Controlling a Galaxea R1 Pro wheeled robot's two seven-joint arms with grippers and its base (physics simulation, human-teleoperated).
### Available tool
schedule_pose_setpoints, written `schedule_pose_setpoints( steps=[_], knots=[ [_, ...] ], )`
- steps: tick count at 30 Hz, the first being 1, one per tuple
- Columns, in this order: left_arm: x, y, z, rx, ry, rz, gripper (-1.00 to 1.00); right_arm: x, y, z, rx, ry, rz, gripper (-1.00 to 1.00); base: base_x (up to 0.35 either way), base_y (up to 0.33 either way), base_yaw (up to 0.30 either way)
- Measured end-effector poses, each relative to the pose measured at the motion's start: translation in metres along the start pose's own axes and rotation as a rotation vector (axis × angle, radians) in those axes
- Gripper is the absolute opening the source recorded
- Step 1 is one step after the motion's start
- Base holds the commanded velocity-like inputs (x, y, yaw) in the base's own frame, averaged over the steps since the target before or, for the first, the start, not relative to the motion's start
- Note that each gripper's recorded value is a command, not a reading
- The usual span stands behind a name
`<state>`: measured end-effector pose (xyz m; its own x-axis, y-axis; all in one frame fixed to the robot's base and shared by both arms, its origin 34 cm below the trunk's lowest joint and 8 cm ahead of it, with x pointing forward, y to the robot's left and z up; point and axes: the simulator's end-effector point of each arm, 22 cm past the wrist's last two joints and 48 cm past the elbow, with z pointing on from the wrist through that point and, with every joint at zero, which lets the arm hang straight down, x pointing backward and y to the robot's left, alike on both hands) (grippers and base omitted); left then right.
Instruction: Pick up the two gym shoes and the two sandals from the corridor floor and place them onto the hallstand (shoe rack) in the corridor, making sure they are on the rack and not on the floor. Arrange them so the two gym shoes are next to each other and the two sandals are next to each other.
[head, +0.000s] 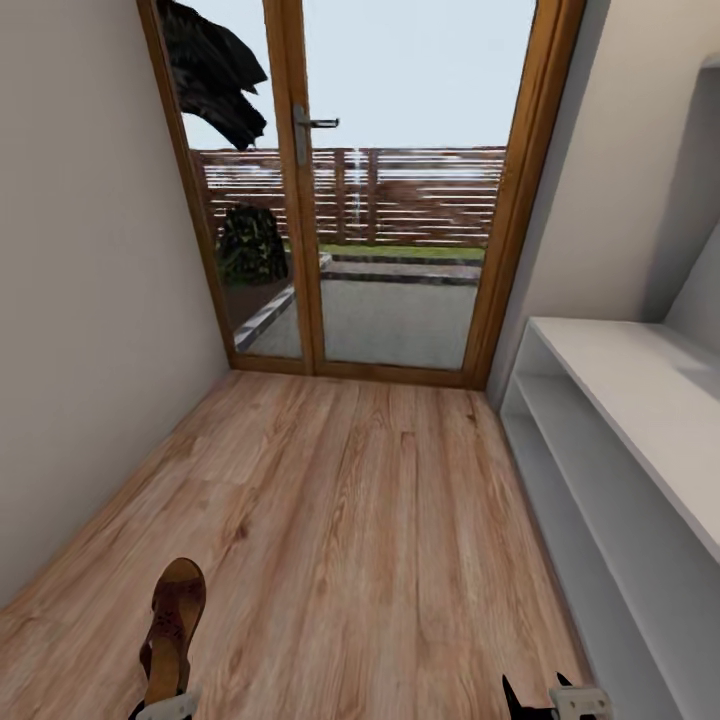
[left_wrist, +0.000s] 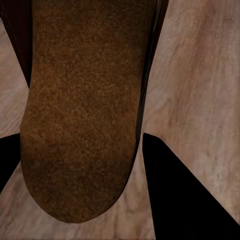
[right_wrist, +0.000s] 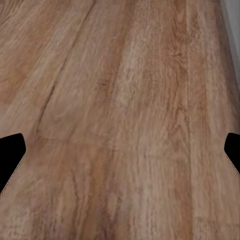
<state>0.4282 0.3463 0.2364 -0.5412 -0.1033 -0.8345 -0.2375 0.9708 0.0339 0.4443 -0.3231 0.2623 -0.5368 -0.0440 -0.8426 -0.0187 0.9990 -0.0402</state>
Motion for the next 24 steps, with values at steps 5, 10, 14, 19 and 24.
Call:
schedule_pose_setpoints(
  steps=[5, 10, 14, 19, 24],
  knots=[
    [0.0001, 0.0000, 0.0000, 0.000, 0.000, 0.000, -1.00, 0.0001, -0.0003, 0.0000, 0.000, 0.000, 0.000, 1.00, 0.340, 0.000, 0.000],
    [0.0001, 0.0000, 0.0000, 0.000, 0.000, 0.000, -1.00, 0.0000, -0.0006, -0.0001, 0.001, 0.000, 0.000, 1.00, 0.340, 0.000, 0.000],
    [0.0002, 0.0000, -0.0001, 0.000, 0.000, 0.000, -1.00, 0.0005, -0.0005, -0.0002, 0.001, 0.001, 0.000, 1.00, 0.340, 0.000, 0.000],
    [0.0001, -0.0001, 0.0000, 0.000, 0.000, 0.000, -1.00, 0.0011, -0.0005, -0.0003, 0.001, 0.002, 0.000, 1.00, 0.340, 0.000, 0.000],
    [0.0001, -0.0001, 0.0000, 0.000, 0.000, 0.000, -1.00, 0.0014, -0.0004, -0.0004, 0.000, 0.003, 0.000, 1.00, 0.340, 0.034, 0.000]
  ],
)
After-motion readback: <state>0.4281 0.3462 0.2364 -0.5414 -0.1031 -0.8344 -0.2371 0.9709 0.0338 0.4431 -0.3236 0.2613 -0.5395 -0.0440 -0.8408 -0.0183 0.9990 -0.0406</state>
